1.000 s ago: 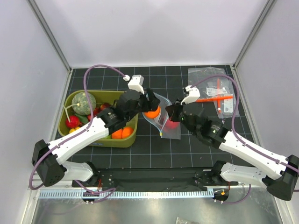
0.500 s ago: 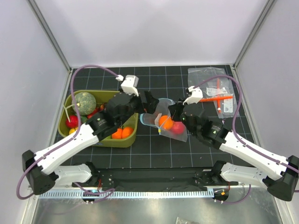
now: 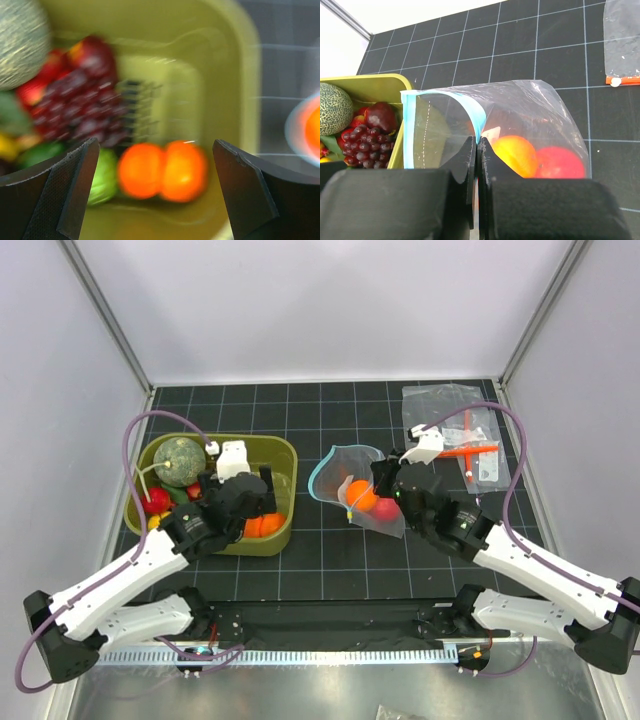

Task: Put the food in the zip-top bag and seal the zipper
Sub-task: Pick up the fake fruit from the bin.

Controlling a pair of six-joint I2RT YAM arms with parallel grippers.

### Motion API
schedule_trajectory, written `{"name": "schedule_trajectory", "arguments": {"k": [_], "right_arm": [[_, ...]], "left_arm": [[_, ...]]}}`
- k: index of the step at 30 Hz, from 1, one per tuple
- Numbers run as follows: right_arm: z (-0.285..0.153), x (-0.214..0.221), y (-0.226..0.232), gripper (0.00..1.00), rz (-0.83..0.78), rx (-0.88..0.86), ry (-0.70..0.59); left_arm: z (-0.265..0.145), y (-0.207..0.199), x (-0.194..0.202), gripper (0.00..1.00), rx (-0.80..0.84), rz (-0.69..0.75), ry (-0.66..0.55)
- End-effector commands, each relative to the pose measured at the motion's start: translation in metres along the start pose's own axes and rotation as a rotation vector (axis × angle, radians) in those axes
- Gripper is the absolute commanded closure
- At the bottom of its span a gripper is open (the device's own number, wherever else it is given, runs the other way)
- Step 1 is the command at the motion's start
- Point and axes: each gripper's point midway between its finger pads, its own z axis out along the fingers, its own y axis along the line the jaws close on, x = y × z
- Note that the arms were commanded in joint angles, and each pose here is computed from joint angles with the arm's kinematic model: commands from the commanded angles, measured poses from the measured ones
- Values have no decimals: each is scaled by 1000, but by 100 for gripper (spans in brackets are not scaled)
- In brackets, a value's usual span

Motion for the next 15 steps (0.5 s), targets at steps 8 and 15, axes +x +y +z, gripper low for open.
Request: {"name": "schedule_trajectory", "arguments": {"k": [8, 15], "right_arm": [[3, -13, 1, 95, 5, 16, -52], [3, -13, -2, 94, -4, 26, -59]], "left_arm": [[31, 41, 40, 0, -225, 51, 114], [59, 29, 68, 0, -125, -27, 260]]}}
